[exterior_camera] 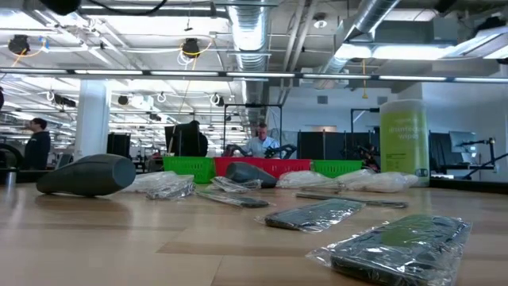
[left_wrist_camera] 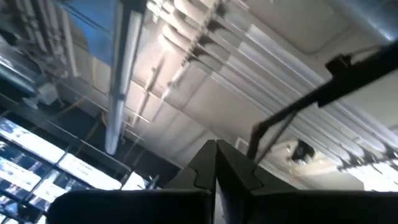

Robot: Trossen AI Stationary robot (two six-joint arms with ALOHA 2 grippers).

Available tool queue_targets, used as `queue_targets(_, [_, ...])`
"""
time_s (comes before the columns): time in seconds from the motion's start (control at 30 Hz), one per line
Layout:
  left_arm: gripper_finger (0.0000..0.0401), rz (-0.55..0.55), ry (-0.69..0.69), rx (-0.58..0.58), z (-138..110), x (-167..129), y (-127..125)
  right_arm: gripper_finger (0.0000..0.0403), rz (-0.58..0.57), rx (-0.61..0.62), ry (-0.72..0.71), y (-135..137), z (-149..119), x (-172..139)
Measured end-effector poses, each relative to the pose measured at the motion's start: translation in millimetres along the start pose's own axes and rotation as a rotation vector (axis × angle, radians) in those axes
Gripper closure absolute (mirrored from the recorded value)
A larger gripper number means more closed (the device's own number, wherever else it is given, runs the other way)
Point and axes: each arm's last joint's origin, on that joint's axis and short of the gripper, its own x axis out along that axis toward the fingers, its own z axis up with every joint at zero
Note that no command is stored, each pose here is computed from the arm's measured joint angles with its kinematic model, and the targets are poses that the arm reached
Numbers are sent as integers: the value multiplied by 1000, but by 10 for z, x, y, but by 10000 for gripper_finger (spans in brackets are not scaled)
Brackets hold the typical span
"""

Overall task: Pick & Place Travel size toiletries
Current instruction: Put the cotton pack into the left green basket

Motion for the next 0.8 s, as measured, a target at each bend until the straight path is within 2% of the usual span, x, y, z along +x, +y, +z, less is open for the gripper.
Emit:
queue_targets(0.13, [399, -5, 103, 1, -88, 116, 21, 403, -67, -11, 165, 39, -25, 279])
queue_targets(0.33, [399, 107, 301, 35, -207, 152, 87, 403, -182, -30, 440, -41, -213, 650])
queue_targets(0.47, [399, 178, 419, 88, -301, 110, 150, 403, -294, -37, 576, -132, -334, 762])
queue_targets(0.6, [399, 215, 528, 147, -393, 54, 180, 403, -349, -40, 649, -143, -365, 830])
queue_targets(0.8, [399, 269, 545, 203, -475, 19, 91, 403, -379, -68, 790, -118, -465, 958])
